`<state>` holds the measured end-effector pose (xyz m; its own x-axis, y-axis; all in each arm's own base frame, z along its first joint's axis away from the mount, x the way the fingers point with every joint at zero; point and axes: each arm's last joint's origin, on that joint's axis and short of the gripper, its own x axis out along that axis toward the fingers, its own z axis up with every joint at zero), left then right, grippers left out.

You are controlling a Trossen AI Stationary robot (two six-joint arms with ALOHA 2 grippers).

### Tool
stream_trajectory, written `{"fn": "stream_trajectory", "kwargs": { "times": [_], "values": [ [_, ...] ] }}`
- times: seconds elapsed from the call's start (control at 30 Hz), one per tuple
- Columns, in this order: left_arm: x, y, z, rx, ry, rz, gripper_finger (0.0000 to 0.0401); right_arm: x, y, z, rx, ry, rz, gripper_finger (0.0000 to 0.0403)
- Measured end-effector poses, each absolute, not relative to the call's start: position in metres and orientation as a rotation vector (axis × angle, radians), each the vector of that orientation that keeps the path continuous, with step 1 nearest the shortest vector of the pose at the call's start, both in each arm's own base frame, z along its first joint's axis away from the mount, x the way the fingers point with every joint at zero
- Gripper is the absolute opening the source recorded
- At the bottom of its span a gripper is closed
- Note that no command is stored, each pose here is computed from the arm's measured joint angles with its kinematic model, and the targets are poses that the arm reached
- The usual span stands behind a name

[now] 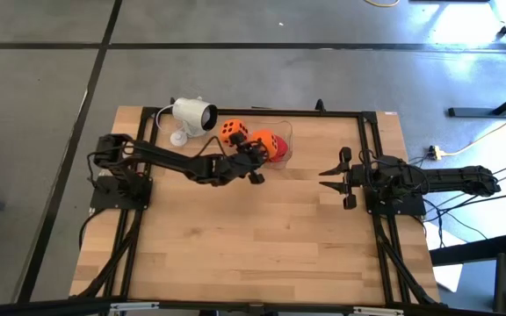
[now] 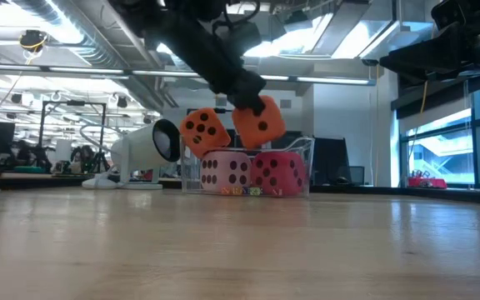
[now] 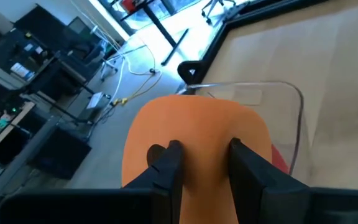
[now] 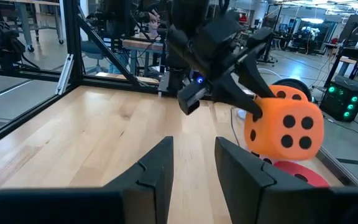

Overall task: Pick & Place Dice
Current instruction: Put the large orange die into the transparent bin

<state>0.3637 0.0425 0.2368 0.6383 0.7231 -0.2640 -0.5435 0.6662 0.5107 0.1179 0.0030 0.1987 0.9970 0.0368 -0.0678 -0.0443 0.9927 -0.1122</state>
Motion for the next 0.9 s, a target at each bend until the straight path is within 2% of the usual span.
{"fn": "stream_trajectory", "kwargs": {
  "times": [0.33,0.9],
  "values": [
    [0.3638,0.0409,0.236,0.406,0.484,0.696,0.0095,0.1179,0.003,0.1986,-0.114,0.066,0.041,0.0119],
    [0.3592,0.043,0.2315,0.451,0.561,0.8,0.0173,0.1179,0.003,0.1987,-0.114,0.066,0.041,0.0119]
  ]
}}
